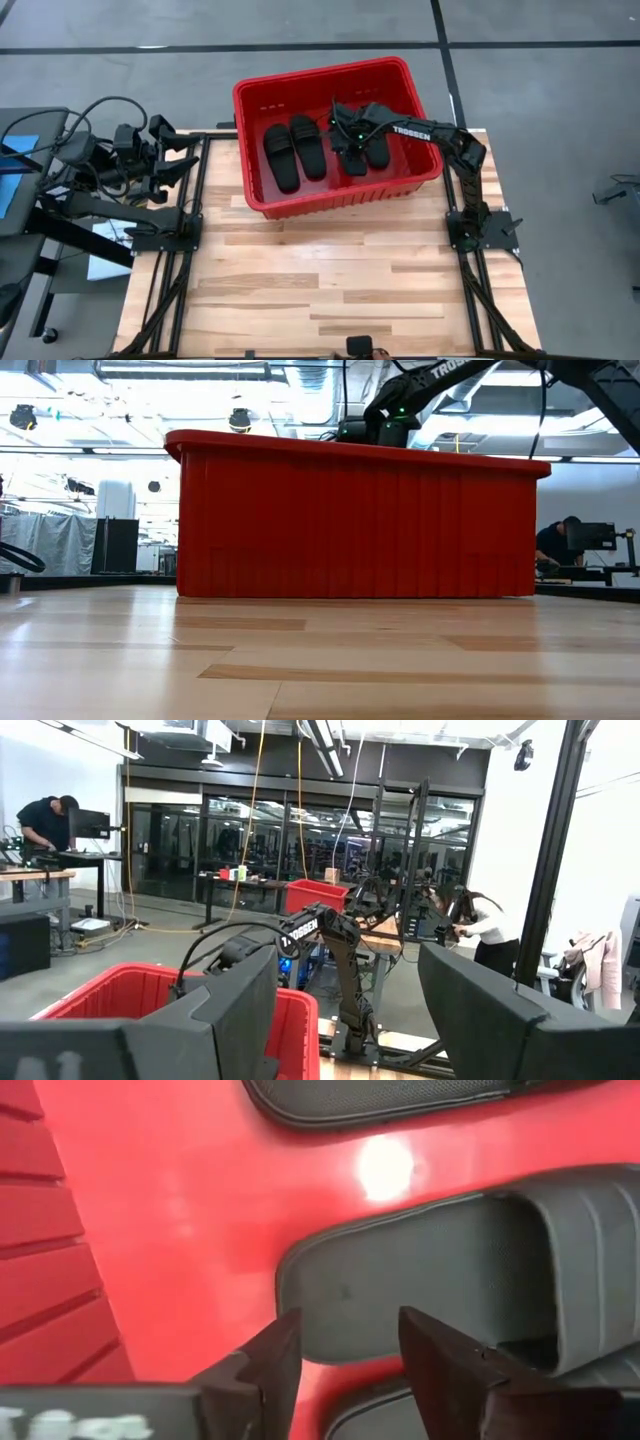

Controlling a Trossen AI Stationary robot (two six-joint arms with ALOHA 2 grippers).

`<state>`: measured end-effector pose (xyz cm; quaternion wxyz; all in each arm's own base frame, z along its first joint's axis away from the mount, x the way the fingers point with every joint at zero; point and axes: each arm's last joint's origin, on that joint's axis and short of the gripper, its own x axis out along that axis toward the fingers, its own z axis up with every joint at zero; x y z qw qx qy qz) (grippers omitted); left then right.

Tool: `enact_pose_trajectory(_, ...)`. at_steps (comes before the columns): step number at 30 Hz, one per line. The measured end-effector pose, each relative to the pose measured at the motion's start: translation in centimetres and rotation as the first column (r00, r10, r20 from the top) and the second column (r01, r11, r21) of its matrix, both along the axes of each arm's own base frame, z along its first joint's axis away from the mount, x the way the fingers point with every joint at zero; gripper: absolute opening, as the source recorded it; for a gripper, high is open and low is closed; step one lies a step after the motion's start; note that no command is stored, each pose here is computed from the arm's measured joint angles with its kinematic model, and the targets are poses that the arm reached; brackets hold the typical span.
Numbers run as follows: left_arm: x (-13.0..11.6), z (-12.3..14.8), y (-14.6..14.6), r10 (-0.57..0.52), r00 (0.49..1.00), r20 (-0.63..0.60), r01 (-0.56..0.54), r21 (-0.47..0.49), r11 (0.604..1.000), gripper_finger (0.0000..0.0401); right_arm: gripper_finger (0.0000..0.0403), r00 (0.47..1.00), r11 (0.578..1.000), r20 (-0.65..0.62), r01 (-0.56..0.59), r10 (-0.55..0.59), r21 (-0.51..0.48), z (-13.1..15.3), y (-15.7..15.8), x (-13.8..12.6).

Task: Pick and place slides into bin
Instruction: Return to Home Position

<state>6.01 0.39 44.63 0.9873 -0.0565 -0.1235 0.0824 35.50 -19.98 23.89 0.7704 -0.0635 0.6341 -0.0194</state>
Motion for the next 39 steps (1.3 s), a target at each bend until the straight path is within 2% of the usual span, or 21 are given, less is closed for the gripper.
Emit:
enact_pose_trajectory(7,0.0,0.0,0.0,0.0,1.0,0.0,0.0,0.0,1.0,0.0234,0.0161,1.0,1.0,0.01,-0.001,0.001,-0.012,1.7,0.0,0.0)
enact_pose_trajectory(11,0.0,0.0,0.0,0.0,1.0,0.0,0.0,0.0,1.0,0.0234,0.0155,1.0,0.998,0.016,-0.006,0.007,-0.062,3.6,-0.2,0.1)
enact_pose_trajectory(24,0.0,0.1,0.0,0.012,1.0,0.01,-0.012,0.009,1.0,0.0234,0.0151,0.999,0.956,0.041,0.002,0.01,-0.294,13.1,0.1,-1.3)
enact_pose_trajectory(31,0.2,1.0,0.0,0.018,0.996,0.089,-0.021,0.027,0.999,0.0234,0.015,0.985,0.915,0.167,0.111,-0.049,-0.387,18.0,1.1,-3.6)
enact_pose_trajectory(35,1.0,1.1,0.0,0.038,0.997,0.073,-0.046,0.104,0.994,0.0234,0.0145,0.969,0.911,0.21,0.199,-0.128,-0.362,19.2,1.9,-5.0)
enact_pose_trajectory(37,1.8,1.0,0.0,0.078,0.996,0.047,-0.083,0.132,0.988,0.0234,0.0143,0.957,0.908,0.23,0.25,-0.179,-0.337,19.7,2.3,-5.7)
enact_pose_trajectory(39,2.7,0.9,0.3,0.179,0.984,0.025,-0.18,0.119,0.976,0.0234,0.014,0.951,0.908,0.223,0.278,-0.214,-0.313,20.0,2.7,-6.5)
